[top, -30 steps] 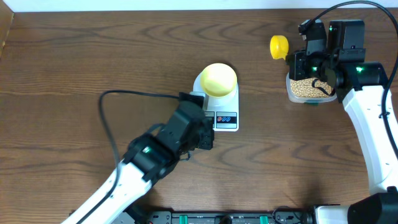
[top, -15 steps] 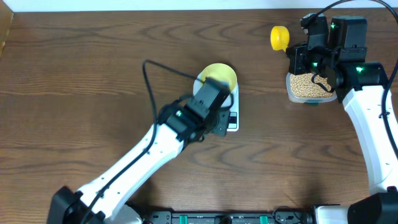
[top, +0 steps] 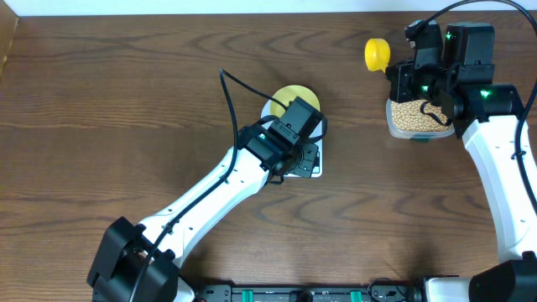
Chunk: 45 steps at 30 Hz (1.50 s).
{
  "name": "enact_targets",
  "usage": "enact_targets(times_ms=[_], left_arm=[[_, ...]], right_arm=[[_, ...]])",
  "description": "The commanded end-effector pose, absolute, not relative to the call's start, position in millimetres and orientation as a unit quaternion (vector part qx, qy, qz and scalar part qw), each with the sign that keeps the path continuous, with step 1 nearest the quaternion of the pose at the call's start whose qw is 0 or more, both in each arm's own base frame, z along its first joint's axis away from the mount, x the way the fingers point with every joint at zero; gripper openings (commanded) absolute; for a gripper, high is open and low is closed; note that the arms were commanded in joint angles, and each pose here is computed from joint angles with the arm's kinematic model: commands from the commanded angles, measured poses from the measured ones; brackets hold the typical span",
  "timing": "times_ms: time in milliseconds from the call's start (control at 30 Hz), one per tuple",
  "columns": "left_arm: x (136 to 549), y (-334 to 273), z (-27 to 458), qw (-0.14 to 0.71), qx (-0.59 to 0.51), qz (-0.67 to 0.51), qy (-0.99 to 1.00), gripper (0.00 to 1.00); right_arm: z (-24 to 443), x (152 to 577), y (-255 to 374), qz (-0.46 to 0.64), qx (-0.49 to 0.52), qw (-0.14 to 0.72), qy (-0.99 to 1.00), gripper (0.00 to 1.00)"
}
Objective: Scoop item into bowl and weigh 50g on scale
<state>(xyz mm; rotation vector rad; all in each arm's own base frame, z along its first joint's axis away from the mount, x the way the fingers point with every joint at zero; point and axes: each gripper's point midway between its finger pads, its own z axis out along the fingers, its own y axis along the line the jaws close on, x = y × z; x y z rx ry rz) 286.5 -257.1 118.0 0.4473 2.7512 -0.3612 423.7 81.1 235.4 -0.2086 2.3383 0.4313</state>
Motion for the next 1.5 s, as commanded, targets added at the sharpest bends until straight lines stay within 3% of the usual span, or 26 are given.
enact_targets(times_ms=[0, 400, 1467], left_arm=[[291.0, -248.9, 115.6, 0.172, 0.162, -0.104, 0.966, 0.07], [294.2, -235.3, 143.9, 0.156, 0.164, -0.202, 0.953, 0.07], [298.0, -251.4, 45.6, 0.142, 0.164, -0.187, 0.958, 0.07]], right_arm=[[238.4, 421.8, 83.1, 0.174, -0.079, 0.368, 0.910, 0.01], [231.1, 418.4, 74.8, 0.152, -0.068, 0.355, 0.920, 0.01], [232.2, 419.5, 75.0, 0.152, -0.068, 0.358, 0.919, 0.01]])
